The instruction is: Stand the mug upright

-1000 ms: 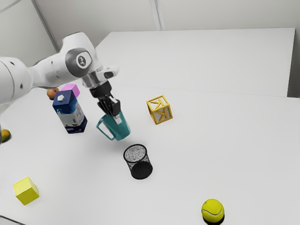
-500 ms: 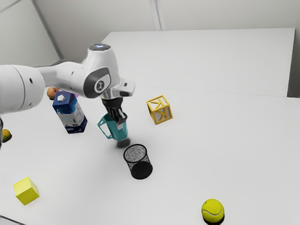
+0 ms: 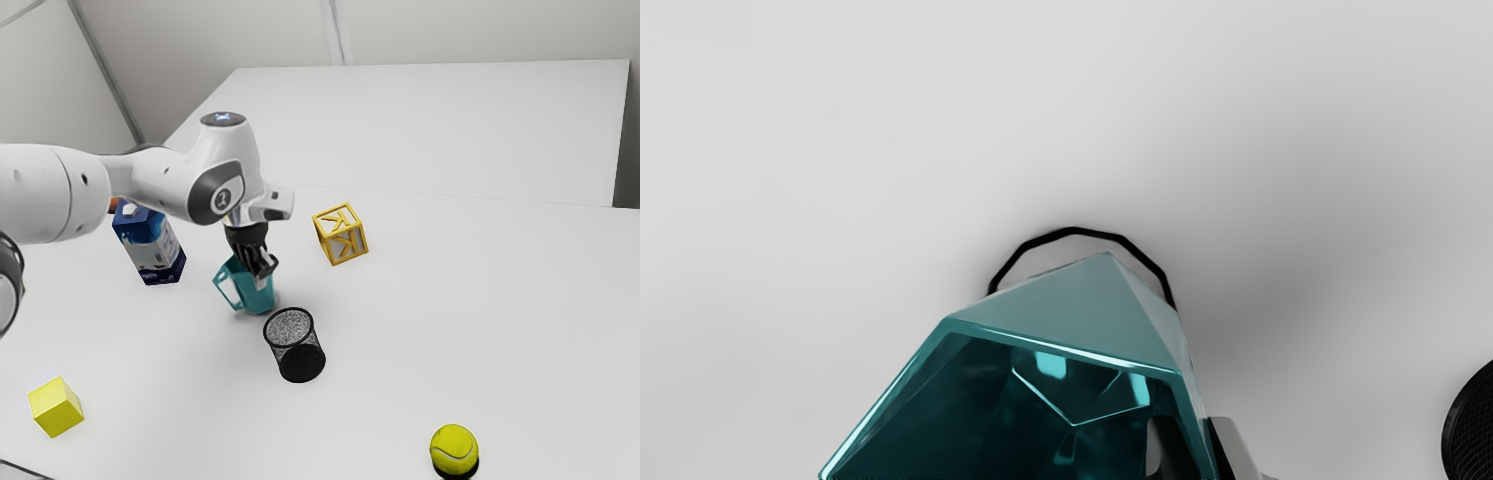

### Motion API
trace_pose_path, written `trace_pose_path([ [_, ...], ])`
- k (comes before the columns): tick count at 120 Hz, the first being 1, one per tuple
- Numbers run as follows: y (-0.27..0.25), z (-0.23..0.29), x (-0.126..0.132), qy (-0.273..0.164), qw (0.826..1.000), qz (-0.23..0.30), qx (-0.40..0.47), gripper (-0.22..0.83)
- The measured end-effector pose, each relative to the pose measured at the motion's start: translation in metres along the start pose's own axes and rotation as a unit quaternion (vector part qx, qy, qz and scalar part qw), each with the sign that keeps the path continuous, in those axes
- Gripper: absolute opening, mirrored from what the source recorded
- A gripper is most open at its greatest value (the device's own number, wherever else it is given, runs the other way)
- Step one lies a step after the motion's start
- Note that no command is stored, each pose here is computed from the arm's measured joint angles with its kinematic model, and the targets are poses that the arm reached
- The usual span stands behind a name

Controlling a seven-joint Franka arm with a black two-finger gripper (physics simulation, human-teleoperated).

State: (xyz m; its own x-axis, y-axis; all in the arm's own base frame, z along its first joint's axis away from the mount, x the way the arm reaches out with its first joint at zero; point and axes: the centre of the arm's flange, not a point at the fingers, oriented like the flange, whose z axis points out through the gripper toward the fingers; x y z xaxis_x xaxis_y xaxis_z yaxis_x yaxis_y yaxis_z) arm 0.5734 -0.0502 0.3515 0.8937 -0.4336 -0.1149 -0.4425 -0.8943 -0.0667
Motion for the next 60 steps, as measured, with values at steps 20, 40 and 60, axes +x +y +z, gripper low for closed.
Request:
trace_pose_path([
  [20,0.000,0.003,0.001,0.000,1.000,-0.008,-0.001,-0.17],
  [40,0.001,0.005,0.002,0.001,1.000,-0.014,-0.007,0.06],
  [60,0.002,-0.021,-0.002,0.023,0.999,-0.020,-0.009,0.34],
])
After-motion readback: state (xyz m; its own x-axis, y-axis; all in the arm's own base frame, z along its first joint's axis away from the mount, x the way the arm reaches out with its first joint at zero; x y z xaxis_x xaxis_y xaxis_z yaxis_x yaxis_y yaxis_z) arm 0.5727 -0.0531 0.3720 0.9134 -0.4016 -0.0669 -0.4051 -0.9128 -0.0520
